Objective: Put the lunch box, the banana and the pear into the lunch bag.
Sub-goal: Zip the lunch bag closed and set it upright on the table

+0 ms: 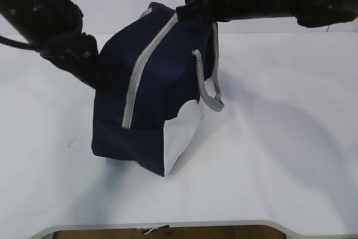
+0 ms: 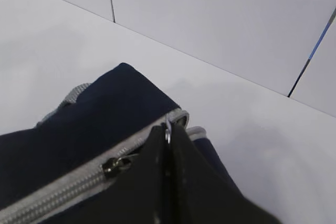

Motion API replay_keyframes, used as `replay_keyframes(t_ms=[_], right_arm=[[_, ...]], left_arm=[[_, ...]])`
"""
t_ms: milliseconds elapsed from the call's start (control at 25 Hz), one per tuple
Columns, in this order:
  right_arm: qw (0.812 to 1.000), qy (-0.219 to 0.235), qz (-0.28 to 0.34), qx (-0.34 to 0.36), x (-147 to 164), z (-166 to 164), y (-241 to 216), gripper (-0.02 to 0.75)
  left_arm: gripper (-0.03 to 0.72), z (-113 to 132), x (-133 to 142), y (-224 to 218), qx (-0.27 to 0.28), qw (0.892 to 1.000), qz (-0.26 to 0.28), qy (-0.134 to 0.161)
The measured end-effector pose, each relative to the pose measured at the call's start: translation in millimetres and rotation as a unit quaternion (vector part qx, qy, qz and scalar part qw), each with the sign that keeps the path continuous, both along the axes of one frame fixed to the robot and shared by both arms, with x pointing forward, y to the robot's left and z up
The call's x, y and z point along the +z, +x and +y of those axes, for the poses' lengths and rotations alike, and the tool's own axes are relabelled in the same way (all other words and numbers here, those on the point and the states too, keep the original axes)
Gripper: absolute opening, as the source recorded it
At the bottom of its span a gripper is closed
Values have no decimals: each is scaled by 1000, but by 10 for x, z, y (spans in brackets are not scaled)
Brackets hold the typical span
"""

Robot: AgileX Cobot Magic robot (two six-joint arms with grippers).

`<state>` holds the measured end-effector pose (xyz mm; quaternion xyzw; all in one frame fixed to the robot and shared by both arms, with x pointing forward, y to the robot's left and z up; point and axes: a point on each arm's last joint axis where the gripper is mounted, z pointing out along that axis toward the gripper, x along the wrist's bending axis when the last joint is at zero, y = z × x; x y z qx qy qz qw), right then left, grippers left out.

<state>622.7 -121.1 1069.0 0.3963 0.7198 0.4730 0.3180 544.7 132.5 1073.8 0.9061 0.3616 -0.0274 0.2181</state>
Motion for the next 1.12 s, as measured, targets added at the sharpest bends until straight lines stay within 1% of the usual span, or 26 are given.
replay_keyframes(t_ms=[80, 160, 400, 480, 560, 640, 840, 880, 960, 1000, 1080, 1120], right_arm=[[1000, 0, 0, 0, 0, 0, 0, 17], [1000, -2, -1, 1, 0, 0, 0, 17], [1000, -4, -2, 4, -1, 3, -2, 17], [1000, -5, -2, 5, -1, 4, -3, 17], [1000, -5, -1, 5, -1, 5, -3, 17], [1000, -5, -1, 5, -1, 5, -3, 17], [1000, -5, -1, 5, -1, 5, -3, 17], [1000, -5, -1, 5, -1, 5, -3, 17], [1000, -5, -2, 6, -1, 5, -3, 17], [1000, -5, -2, 6, -1, 5, -3, 17], [1000, -5, -2, 6, -1, 5, -3, 17], [1000, -5, -2, 6, -1, 5, -3, 17]], left_arm=[[326, -9, 102, 18, 10, 1000, -3, -5], [354, -18, 221, 37, 21, 1000, -9, -12], [372, -58, 526, 121, 36, 997, -55, -42], [371, -103, 533, 197, 39, 996, -59, -53], [372, -148, 483, 287, 42, 996, -58, -58], [371, -198, 396, 377, 45, 996, -50, -61], [369, -322, 258, 532, 47, 995, -25, -87], [359, -337, 234, 558, 47, 995, -23, -88], [303, -350, 202, 580, 46, 995, -20, -88], [249, -352, 206, 580, 45, 995, -20, -89], [116, -350, 208, 569, 36, 995, -19, -86], [73, -349, 206, 563, 30, 996, -18, -84]])
